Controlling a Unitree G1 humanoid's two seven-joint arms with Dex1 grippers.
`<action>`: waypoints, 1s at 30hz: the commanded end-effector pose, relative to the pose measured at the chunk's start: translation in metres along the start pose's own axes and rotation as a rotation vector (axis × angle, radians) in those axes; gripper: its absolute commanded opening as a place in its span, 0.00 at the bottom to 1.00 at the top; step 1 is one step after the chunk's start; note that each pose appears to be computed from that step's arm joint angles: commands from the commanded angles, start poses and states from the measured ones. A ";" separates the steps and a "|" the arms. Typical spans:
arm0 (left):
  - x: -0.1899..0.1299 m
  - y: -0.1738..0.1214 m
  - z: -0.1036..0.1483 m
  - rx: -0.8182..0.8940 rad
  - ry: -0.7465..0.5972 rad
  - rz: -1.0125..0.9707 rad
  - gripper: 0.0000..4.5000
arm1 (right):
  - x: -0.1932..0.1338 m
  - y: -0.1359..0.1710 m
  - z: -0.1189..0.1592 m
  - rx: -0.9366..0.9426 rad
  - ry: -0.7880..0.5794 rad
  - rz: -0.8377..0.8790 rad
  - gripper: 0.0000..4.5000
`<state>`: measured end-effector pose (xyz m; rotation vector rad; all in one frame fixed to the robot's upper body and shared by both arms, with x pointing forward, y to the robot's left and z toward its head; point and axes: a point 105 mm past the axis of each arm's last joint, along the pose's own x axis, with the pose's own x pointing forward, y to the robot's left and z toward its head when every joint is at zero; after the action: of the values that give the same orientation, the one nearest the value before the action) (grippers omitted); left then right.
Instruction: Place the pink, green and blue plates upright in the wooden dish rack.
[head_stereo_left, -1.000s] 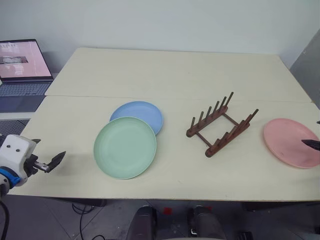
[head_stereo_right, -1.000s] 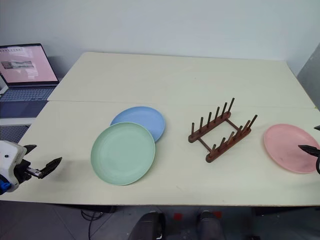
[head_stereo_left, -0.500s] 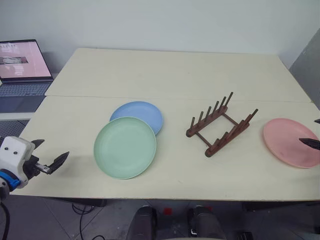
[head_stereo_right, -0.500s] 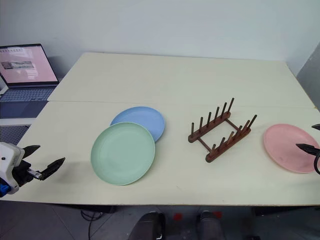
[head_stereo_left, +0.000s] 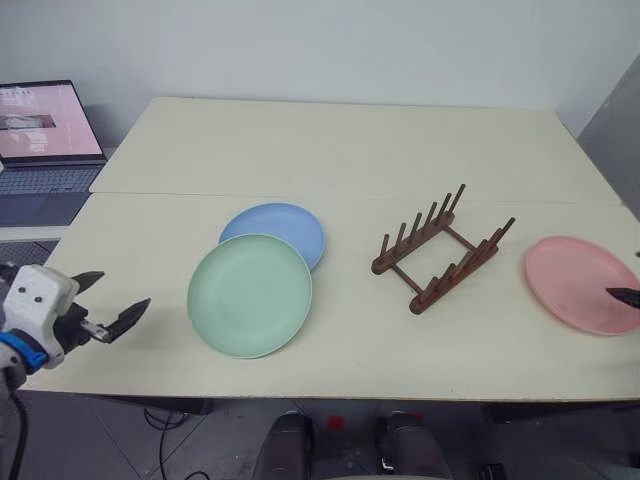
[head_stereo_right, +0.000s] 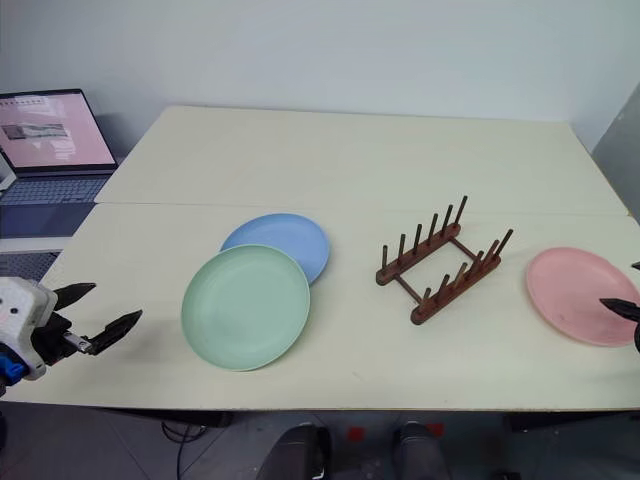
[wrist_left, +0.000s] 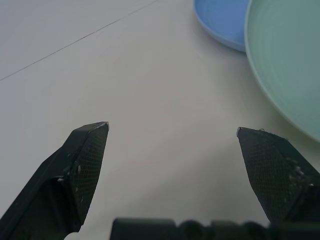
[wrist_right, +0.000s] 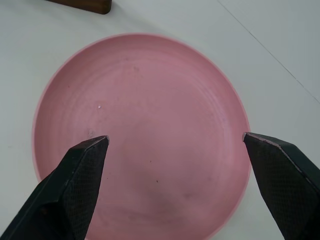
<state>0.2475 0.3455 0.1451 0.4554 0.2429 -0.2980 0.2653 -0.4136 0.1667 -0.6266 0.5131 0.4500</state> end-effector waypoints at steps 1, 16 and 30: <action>0.007 -0.017 0.028 0.040 -0.064 -0.084 1.00 | -0.014 -0.011 0.018 -0.047 -0.047 -0.045 1.00; 0.069 -0.225 0.117 0.010 -0.319 -0.743 1.00 | -0.024 0.081 0.102 -0.117 -0.228 0.348 1.00; 0.124 -0.322 0.129 -0.002 -0.358 -0.856 1.00 | -0.022 0.129 0.114 -0.083 -0.243 0.475 1.00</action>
<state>0.2717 -0.0116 0.0890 0.2275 0.1284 -1.2137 0.2166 -0.2545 0.1963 -0.5050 0.4353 0.9849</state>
